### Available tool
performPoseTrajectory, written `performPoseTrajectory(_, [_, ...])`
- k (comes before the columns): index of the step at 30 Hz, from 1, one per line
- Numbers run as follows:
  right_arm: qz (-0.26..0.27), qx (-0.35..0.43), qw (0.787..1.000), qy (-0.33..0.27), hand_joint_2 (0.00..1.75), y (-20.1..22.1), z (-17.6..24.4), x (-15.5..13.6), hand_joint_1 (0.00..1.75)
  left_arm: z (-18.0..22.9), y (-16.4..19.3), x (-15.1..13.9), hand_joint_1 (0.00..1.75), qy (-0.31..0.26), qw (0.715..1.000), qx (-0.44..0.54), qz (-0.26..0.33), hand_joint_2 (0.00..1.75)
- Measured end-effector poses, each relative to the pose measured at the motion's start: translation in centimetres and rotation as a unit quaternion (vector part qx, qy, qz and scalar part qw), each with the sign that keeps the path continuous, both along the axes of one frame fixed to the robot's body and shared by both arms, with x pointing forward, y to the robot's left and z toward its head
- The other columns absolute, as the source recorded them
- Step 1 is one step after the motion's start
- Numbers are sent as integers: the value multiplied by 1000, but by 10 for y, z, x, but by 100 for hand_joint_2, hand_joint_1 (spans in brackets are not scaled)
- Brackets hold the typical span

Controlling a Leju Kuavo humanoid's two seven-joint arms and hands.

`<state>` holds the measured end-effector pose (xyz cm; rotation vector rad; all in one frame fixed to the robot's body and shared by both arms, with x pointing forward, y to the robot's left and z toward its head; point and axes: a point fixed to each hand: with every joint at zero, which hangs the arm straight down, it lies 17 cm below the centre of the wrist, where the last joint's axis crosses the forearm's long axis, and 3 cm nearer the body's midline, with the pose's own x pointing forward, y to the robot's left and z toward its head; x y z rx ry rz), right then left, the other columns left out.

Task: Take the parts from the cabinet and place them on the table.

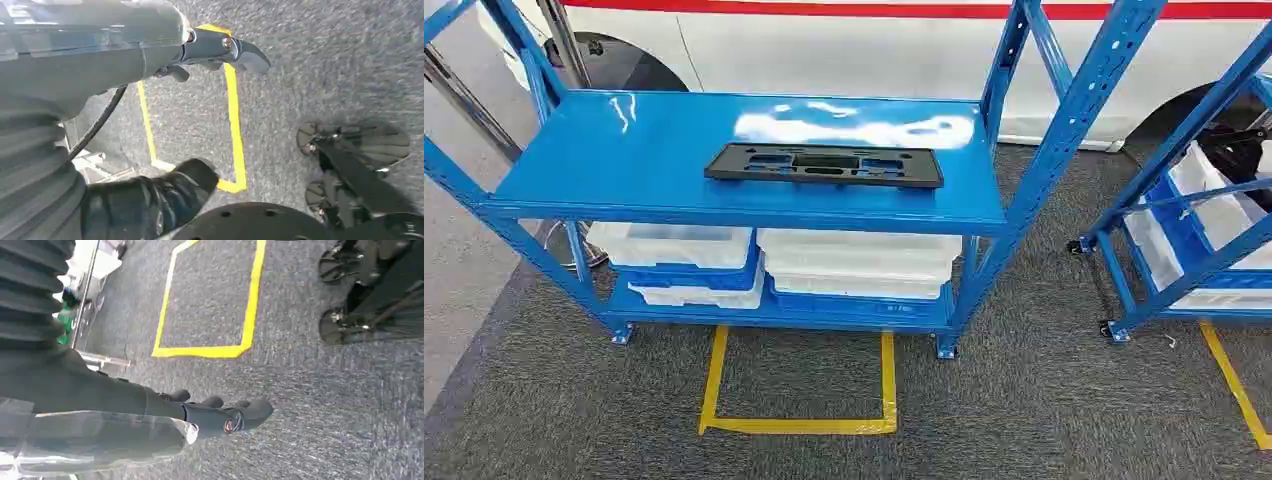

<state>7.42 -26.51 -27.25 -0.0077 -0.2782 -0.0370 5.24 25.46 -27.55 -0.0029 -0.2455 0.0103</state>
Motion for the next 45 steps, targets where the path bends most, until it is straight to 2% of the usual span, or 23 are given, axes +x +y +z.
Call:
performPoseTrajectory(8, [-67,-4,998,-13,0,-9,8,64,0,3,-7,36,0,-8,1000,6,8,0])
performPoseTrajectory(12, [-110,-4,993,-33,0,-15,18,107,0,4,-8,50,0,-7,1000,10,7,0])
performPoseTrajectory(17, [-162,12,982,-97,0,-14,43,177,0,5,-9,61,0,-5,1000,15,14,0])
performPoseTrajectory(21, [-178,23,973,-148,0,-13,64,211,0,4,-8,58,0,0,999,18,27,0])
performPoseTrajectory(22, [-182,30,970,-161,175,-13,68,217,0,4,-8,59,0,0,999,19,28,0])
performPoseTrajectory(27, [-175,84,950,-244,175,1,99,252,0,5,-9,67,0,-2,999,20,30,0])
performPoseTrajectory(34, [-146,174,898,-378,175,26,172,309,0,7,-10,75,0,-3,999,24,33,0])
performPoseTrajectory(40, [-108,252,835,-477,175,52,243,336,0,8,-12,81,0,-4,999,27,35,0])
performPoseTrajectory(41, [-94,272,820,-495,175,61,260,340,0,8,-13,82,0,-4,999,27,34,0])
performPoseTrajectory(45, [-48,327,775,-538,175,91,308,341,0,9,-16,84,0,-2,999,28,28,0])
